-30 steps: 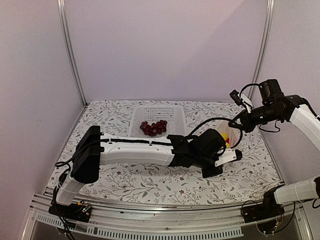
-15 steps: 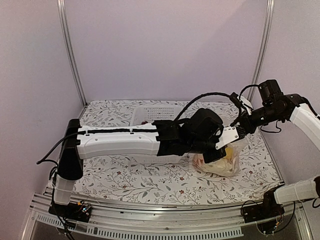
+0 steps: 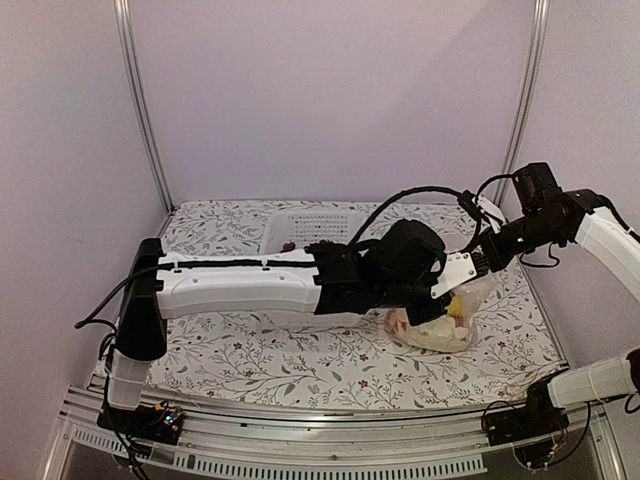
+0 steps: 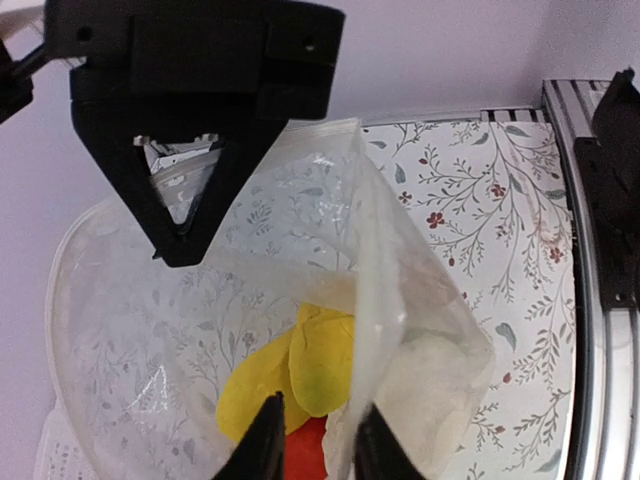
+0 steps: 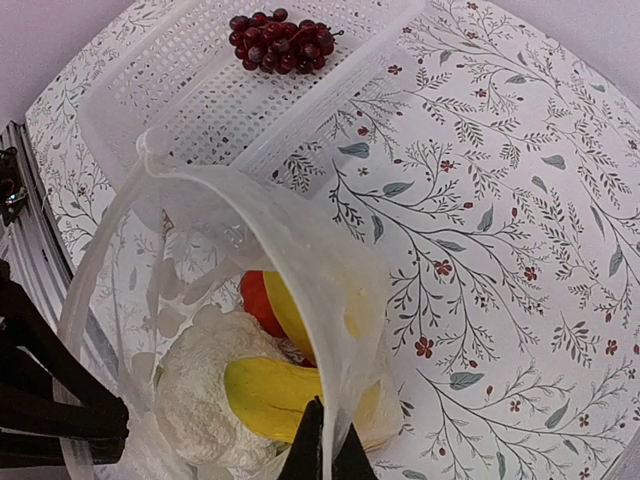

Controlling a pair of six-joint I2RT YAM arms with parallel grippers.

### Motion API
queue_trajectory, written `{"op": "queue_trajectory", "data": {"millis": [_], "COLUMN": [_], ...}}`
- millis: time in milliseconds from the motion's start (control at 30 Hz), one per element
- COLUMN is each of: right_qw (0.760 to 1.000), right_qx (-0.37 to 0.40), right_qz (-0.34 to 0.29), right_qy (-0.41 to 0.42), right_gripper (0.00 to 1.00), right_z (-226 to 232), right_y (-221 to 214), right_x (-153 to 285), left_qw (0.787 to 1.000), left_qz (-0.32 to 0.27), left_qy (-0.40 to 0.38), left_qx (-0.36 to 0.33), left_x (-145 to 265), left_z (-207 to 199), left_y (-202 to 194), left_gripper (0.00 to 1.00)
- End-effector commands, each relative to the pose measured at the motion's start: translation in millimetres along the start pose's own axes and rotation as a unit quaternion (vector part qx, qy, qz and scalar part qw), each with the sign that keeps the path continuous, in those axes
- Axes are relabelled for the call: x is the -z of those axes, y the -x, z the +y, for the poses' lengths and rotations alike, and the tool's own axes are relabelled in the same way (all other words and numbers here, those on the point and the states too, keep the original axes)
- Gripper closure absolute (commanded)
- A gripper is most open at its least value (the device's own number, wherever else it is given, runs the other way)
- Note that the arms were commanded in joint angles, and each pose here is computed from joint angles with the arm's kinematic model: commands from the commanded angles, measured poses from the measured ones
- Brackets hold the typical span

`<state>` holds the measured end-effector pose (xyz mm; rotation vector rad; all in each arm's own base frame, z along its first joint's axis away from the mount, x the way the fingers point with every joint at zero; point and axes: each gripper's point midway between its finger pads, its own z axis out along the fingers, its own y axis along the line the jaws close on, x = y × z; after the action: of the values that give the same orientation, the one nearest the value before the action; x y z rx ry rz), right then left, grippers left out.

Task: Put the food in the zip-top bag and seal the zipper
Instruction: Adjust the zipper food storage bag at the center of the board, then pick up the fake fruit from the bin.

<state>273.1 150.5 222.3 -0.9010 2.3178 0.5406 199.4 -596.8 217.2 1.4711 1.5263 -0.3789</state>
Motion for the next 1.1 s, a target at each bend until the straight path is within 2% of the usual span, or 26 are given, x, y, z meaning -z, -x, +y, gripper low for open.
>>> {"op": "queue_trajectory", "data": {"millis": [0, 67, 200, 267, 333, 467, 600, 733, 967, 1067], "right_qw": [0.999, 0.999, 0.998, 0.997, 0.997, 0.996, 0.996, 0.996, 0.996, 0.996], "right_qx": [-0.006, -0.011, -0.014, -0.015, -0.016, -0.018, -0.017, -0.015, -0.011, -0.01], "right_qz": [-0.027, -0.024, -0.03, -0.036, -0.039, -0.047, -0.055, -0.062, -0.067, -0.069], "right_qy": [-0.04, -0.039, -0.053, -0.064, -0.071, -0.075, -0.072, -0.06, -0.059, -0.058], "right_gripper": [1.0, 1.0, 1.0, 1.0, 1.0, 1.0, 1.0, 1.0, 1.0, 1.0], "right_z": [-12, -14, -24, -30, -34, -38, -38, -32, -28, -27], "right_y": [21, 23, 27, 29, 28, 28, 30, 30, 28, 29], "right_x": [13, 11, 9, 9, 8, 5, 7, 8, 12, 13], "left_qw": [0.998, 0.997, 0.989, 0.981, 0.978, 0.97, 0.957, 0.941, 0.919, 0.909], "left_qz": [-0.025, -0.042, -0.112, -0.15, -0.148, -0.093, 0.007, 0.056, 0.136, 0.15], "left_qy": [0.042, 0.053, 0.061, 0.074, 0.081, 0.122, 0.157, 0.186, 0.2, 0.202], "left_qx": [0.025, 0.04, 0.071, 0.101, 0.123, 0.19, 0.245, 0.279, 0.312, 0.333], "left_x": [2, 16, 65, 91, 103, 108, 102, 99, 70, 59], "left_z": [23, 29, 35, 48, 58, 101, 134, 162, 200, 216], "left_y": [11, 21, 44, 46, 27, -27, -99, -142, -199, -211], "left_gripper": [0.58, 0.47, 0.25, 0.19, 0.16, 0.15, 0.15, 0.16, 0.3, 0.37]}}
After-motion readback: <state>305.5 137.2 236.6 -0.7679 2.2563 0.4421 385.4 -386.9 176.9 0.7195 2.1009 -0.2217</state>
